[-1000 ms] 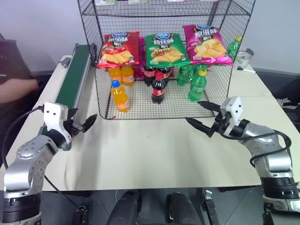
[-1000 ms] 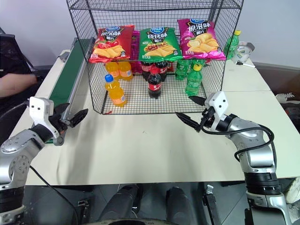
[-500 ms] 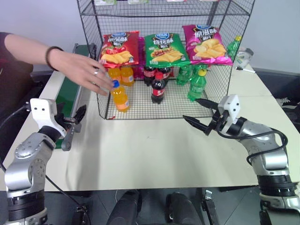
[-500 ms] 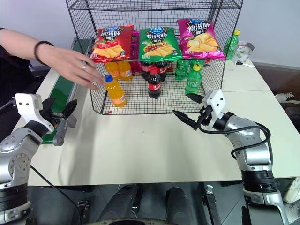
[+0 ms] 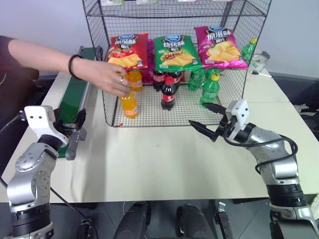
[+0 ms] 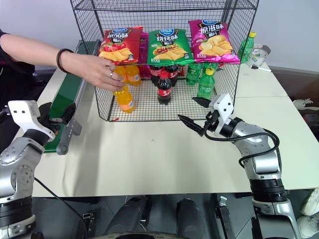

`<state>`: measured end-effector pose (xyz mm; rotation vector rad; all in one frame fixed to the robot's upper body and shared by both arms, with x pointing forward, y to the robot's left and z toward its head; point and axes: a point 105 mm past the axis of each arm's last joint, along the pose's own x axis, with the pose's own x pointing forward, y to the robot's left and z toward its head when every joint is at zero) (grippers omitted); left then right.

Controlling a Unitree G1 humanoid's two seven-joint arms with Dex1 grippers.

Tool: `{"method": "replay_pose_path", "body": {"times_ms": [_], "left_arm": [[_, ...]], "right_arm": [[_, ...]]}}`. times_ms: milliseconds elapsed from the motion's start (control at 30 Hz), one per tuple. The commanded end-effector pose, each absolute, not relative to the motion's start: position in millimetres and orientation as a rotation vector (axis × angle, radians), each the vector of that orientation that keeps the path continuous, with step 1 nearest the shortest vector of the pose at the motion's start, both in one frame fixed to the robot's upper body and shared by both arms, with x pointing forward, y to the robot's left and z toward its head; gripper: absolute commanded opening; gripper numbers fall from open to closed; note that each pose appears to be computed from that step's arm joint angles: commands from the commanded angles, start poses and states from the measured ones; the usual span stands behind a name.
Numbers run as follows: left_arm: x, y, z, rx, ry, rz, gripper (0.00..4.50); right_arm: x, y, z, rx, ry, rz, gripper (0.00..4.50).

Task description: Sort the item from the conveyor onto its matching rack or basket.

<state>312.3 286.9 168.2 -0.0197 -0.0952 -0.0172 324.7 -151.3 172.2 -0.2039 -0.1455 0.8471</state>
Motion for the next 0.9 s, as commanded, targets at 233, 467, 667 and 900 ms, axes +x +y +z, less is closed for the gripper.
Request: {"method": "replay_pose_path", "body": {"times_ms": [233, 467, 667, 900], "left_arm": [[311, 295, 174, -0.003, -0.145, 0.066, 4.46], [311, 296, 170, -0.014, -0.148, 0.106, 4.46], [317, 298, 172, -0.006, -0.158, 0.135, 4.46], [326, 301, 175, 0.001, -0.176, 0.162, 4.46]], "right_arm": [[329, -144, 197, -0.226, -0.261, 0.796, 4.5], [343, -146, 196, -0.282, -0.234, 0.699, 4.5], [348, -140, 206, -0.258, -0.294, 0.646, 4.5], [356, -117, 211, -0.156, -0.338, 0.521, 4.5]]}}
